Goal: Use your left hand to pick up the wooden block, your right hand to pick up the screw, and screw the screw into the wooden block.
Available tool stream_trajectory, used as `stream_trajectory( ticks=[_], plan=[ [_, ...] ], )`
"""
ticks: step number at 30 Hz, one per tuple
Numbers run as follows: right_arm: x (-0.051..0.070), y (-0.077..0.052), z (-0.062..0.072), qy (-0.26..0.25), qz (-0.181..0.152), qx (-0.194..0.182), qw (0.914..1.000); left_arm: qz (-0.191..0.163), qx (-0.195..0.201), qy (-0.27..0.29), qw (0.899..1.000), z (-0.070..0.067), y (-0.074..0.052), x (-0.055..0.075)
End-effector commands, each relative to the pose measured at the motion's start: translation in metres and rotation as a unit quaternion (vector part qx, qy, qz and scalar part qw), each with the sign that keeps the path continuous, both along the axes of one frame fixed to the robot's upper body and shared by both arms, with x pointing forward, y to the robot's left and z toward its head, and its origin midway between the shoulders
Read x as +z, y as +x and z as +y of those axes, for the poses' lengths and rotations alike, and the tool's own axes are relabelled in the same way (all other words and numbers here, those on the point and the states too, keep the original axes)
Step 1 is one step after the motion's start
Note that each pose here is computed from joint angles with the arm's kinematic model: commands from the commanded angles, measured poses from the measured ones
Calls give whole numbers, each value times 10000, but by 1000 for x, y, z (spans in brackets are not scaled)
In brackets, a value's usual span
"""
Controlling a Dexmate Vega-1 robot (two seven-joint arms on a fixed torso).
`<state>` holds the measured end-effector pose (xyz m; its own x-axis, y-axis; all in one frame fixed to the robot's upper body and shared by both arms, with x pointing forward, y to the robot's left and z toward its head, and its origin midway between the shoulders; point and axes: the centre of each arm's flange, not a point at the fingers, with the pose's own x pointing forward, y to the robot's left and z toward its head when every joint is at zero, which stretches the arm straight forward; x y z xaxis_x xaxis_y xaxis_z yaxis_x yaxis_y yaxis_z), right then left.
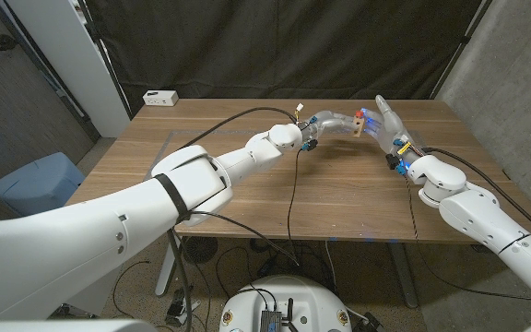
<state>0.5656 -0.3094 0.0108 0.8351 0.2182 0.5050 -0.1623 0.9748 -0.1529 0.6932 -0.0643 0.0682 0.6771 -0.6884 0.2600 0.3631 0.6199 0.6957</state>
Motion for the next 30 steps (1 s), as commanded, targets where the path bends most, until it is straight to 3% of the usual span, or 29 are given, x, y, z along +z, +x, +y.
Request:
stream_trajectory(
  ticks=[1,30],
  plan=[
    [0,-2,5,-33,12,48,10000,-12,-55,-27,10000,2,0,-2],
    [-11,-16,3,-13,112,-41,9999,38,-78,-54,9999,2,0,-6]
  ],
)
